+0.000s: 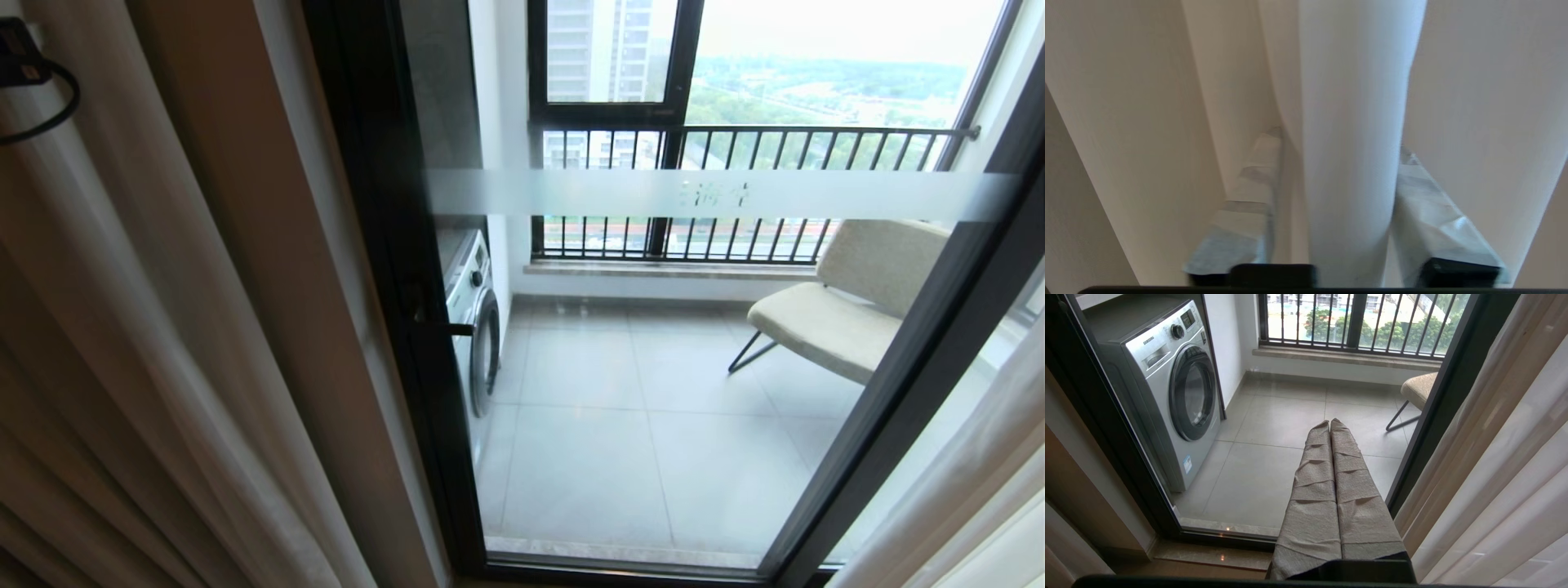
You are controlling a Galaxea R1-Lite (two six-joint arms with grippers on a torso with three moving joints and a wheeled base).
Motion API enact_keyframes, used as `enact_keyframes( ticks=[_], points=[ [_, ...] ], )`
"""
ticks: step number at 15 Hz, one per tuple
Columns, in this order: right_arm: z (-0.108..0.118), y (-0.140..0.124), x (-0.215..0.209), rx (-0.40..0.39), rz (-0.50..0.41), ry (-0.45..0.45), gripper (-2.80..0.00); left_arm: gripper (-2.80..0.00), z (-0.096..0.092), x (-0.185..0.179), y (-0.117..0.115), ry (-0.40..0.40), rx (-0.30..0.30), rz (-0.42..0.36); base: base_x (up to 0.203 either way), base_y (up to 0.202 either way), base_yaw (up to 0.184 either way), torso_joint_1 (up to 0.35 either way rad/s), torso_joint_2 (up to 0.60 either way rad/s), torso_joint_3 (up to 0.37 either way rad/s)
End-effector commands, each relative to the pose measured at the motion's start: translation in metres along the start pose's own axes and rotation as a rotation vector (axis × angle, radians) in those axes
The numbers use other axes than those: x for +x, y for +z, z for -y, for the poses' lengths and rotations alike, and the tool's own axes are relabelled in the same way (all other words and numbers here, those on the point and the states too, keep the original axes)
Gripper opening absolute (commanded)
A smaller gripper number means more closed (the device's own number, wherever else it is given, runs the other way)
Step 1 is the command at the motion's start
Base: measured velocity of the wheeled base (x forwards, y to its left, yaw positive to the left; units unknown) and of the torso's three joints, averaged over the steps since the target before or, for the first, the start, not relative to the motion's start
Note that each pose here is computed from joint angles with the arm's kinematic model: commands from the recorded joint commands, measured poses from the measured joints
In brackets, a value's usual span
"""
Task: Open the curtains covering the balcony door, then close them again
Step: Pull the inner curtains open on both sides
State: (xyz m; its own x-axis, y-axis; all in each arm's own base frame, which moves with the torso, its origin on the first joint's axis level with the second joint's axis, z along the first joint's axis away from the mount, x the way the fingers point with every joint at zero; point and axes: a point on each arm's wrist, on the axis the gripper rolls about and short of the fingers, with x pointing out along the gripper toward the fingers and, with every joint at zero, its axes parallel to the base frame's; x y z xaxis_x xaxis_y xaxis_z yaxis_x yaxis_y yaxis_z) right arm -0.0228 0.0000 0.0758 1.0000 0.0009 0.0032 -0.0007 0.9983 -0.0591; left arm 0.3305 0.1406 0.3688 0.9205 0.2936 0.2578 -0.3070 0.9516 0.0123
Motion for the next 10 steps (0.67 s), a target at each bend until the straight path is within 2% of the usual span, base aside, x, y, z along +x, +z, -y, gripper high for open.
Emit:
enact_keyframes(
  ticks=[1, 6, 10],
  points=[
    [0.0, 0.0, 0.0, -0.001, 0.0, 0.001, -2.8, 0.0, 0.0, -0.002, 0.002, 0.001, 0.0, 0.006, 0.0, 0.0, 0.0, 0.0, 0.0, 0.0],
    [0.0, 0.0, 0.0, -0.001, 0.0, 0.001, -2.8, 0.0, 0.004, -0.02, 0.013, 0.001, -0.004, 0.005, 0.0, 0.0, 0.0, 0.0, 0.0, 0.0],
    [0.0, 0.0, 0.0, -0.001, 0.0, 0.001, -2.8, 0.0, 0.009, -0.066, 0.014, 0.005, -0.01, -0.048, 0.0, 0.0, 0.0, 0.0, 0.0, 0.0]
  ],
)
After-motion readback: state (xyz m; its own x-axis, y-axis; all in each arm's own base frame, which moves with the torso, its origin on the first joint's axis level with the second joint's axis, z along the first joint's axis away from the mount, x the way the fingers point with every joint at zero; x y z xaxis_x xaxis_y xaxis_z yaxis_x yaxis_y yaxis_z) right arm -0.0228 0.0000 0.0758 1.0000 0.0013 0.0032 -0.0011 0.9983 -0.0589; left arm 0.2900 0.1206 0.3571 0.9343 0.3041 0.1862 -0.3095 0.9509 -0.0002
